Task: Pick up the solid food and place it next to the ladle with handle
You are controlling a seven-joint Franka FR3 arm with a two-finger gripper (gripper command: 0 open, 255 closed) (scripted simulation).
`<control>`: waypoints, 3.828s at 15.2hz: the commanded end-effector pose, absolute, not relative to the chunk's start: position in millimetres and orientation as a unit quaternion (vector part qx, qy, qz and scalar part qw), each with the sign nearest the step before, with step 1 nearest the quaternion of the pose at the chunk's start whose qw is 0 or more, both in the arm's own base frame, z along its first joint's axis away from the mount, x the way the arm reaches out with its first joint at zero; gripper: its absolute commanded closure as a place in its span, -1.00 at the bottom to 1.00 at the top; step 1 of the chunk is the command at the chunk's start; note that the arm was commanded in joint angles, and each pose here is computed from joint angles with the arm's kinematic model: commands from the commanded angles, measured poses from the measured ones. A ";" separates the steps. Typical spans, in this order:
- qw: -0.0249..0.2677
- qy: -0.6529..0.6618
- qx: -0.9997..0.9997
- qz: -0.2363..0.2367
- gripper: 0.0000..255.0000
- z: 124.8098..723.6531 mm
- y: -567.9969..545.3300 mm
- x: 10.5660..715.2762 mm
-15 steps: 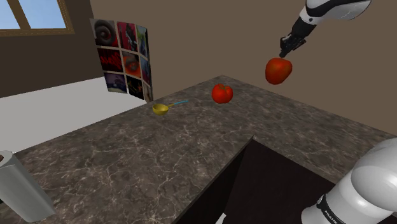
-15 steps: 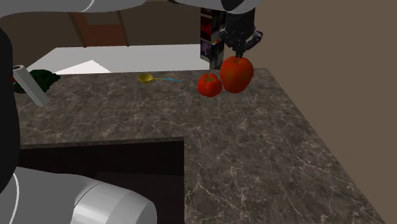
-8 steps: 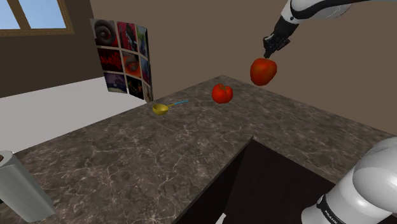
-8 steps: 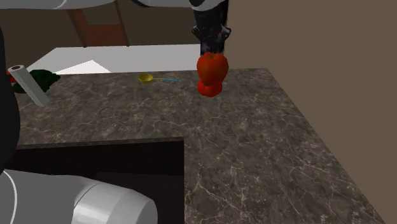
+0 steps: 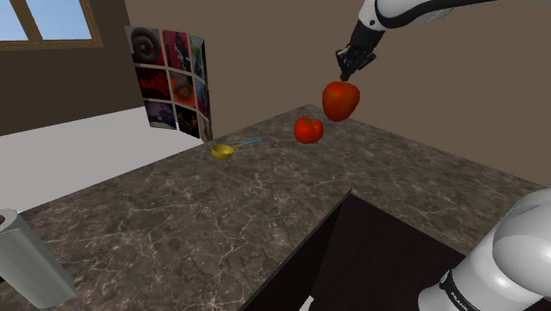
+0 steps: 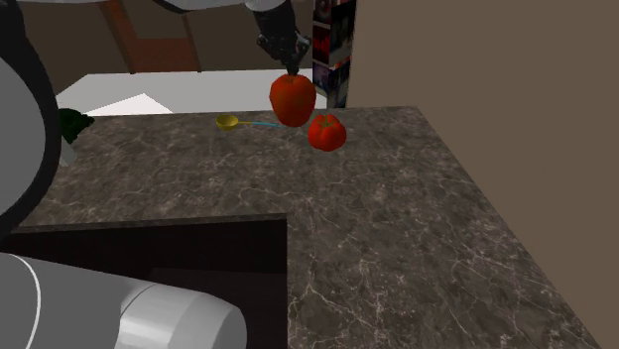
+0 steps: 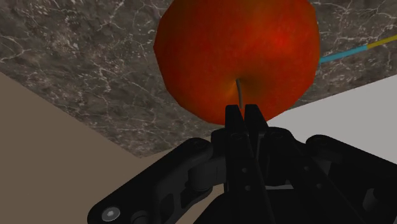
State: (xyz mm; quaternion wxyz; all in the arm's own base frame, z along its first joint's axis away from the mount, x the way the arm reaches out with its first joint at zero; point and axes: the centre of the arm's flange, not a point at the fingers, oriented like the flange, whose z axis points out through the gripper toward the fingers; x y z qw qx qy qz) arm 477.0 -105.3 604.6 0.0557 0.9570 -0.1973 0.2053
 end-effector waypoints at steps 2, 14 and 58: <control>0.055 -0.198 0.957 0.206 1.00 607.2 -69.1 494.1; 0.055 -0.198 0.957 0.206 1.00 607.7 76.3 557.0; 0.055 -0.198 0.957 0.206 1.00 409.0 155.7 591.4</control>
